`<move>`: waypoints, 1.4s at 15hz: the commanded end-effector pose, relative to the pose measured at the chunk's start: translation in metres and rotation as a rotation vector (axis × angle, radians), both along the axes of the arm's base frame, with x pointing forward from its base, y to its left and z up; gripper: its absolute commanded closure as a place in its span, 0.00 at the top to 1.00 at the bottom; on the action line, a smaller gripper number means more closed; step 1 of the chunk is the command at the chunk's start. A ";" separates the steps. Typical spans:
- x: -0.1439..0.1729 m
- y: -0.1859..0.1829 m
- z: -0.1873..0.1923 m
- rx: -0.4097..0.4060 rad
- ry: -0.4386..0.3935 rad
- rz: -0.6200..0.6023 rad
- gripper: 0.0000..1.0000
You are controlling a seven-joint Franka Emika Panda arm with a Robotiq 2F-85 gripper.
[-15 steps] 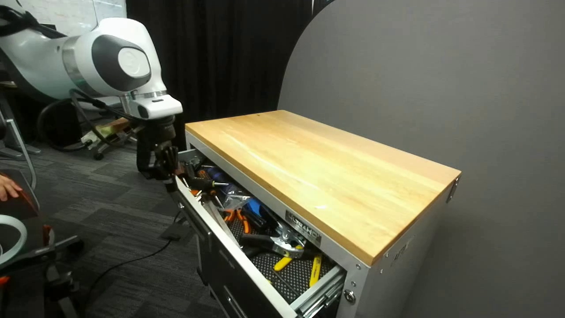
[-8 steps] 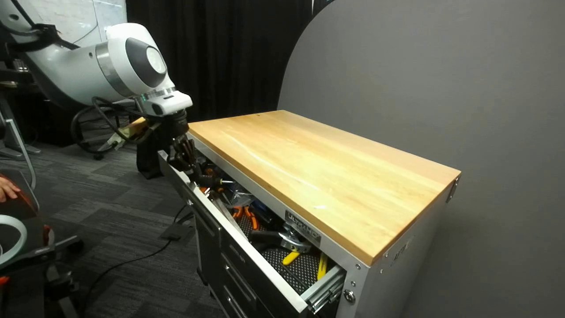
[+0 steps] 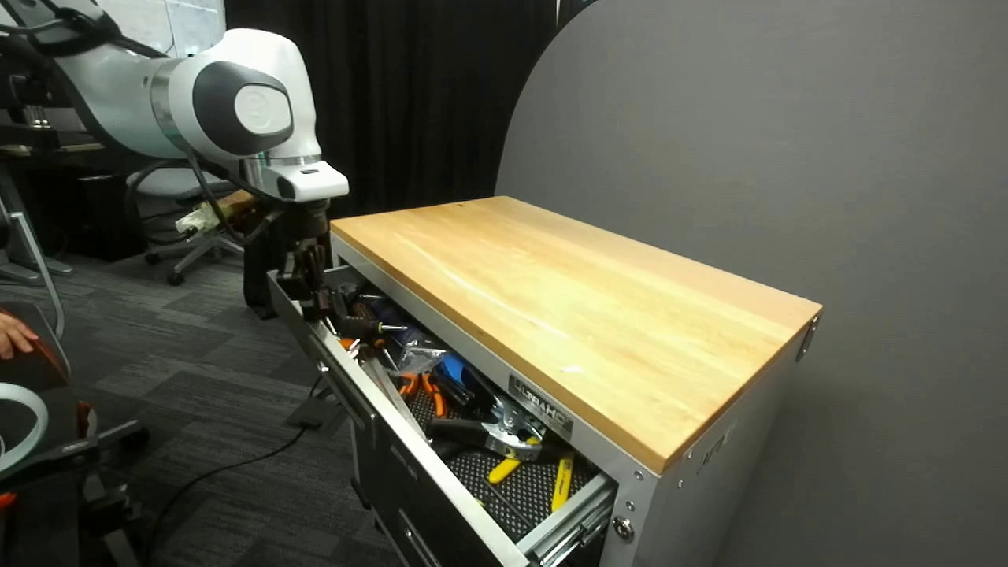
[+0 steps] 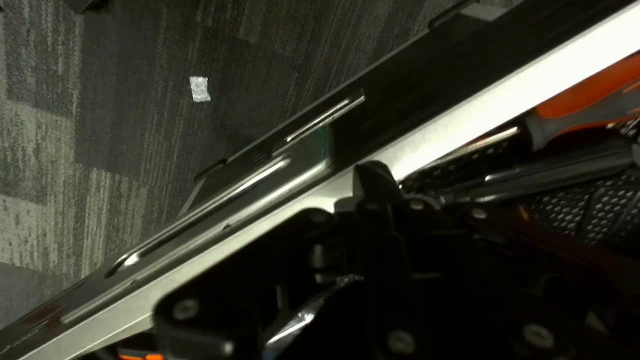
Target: Put the screwdriver in the open drawer and then close the drawer
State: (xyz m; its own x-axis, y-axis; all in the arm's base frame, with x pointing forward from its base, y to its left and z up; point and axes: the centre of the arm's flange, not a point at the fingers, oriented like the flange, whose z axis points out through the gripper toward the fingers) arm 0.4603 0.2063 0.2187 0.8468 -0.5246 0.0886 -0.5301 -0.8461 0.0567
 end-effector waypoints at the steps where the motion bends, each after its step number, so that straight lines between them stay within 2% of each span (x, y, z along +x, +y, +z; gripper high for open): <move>1: -0.014 0.006 0.015 0.083 0.127 0.101 0.00; 3: -0.023 0.011 0.011 0.110 0.213 0.143 0.00; 5: -0.028 0.010 0.000 0.094 0.233 0.158 0.00; 10: -0.021 0.010 -0.029 -0.064 0.057 0.170 0.00; 13: -0.014 0.016 -0.042 -0.130 -0.051 0.166 0.00; 16: -0.019 0.043 -0.044 -0.186 -0.171 0.205 0.00; 21: -0.014 0.093 -0.047 -0.221 -0.317 0.311 0.00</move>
